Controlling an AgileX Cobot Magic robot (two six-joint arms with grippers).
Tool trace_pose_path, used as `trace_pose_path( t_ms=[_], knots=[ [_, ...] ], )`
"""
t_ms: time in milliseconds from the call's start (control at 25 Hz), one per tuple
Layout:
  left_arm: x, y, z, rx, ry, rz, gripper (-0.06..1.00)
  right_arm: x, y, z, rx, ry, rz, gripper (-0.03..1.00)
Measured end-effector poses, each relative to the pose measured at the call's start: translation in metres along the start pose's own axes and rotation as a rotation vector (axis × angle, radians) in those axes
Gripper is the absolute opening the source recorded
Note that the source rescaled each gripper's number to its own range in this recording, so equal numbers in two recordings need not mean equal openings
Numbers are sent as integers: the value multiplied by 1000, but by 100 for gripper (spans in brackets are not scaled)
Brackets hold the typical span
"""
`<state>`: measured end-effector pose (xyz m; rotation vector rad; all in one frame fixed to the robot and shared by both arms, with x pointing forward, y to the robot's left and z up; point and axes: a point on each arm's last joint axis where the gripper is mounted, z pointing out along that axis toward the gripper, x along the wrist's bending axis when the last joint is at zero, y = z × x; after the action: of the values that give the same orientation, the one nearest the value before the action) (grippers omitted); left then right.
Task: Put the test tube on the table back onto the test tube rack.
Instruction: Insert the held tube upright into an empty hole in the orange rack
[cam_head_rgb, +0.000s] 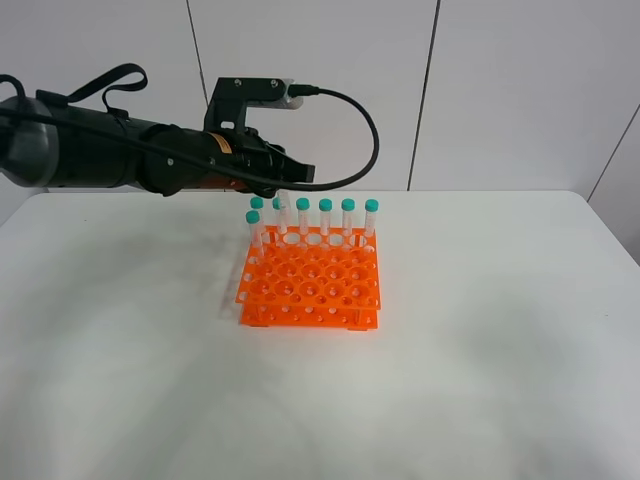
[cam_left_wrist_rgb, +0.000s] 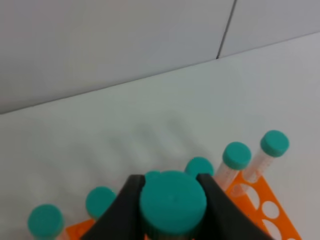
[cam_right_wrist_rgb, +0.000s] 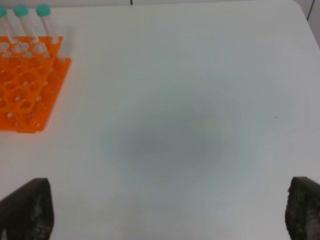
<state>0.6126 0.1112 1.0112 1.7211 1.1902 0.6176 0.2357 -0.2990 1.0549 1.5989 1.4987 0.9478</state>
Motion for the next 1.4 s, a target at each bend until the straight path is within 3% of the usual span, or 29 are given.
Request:
trace_pose_path(
  t_ms=[960,1400],
  knots=[
    [16,-31,30,55,30,8,0,1,0,0,0,11,6,100],
    [16,-29,32,7,27,11,0,1,0,0,-1,11,6,100]
  ],
)
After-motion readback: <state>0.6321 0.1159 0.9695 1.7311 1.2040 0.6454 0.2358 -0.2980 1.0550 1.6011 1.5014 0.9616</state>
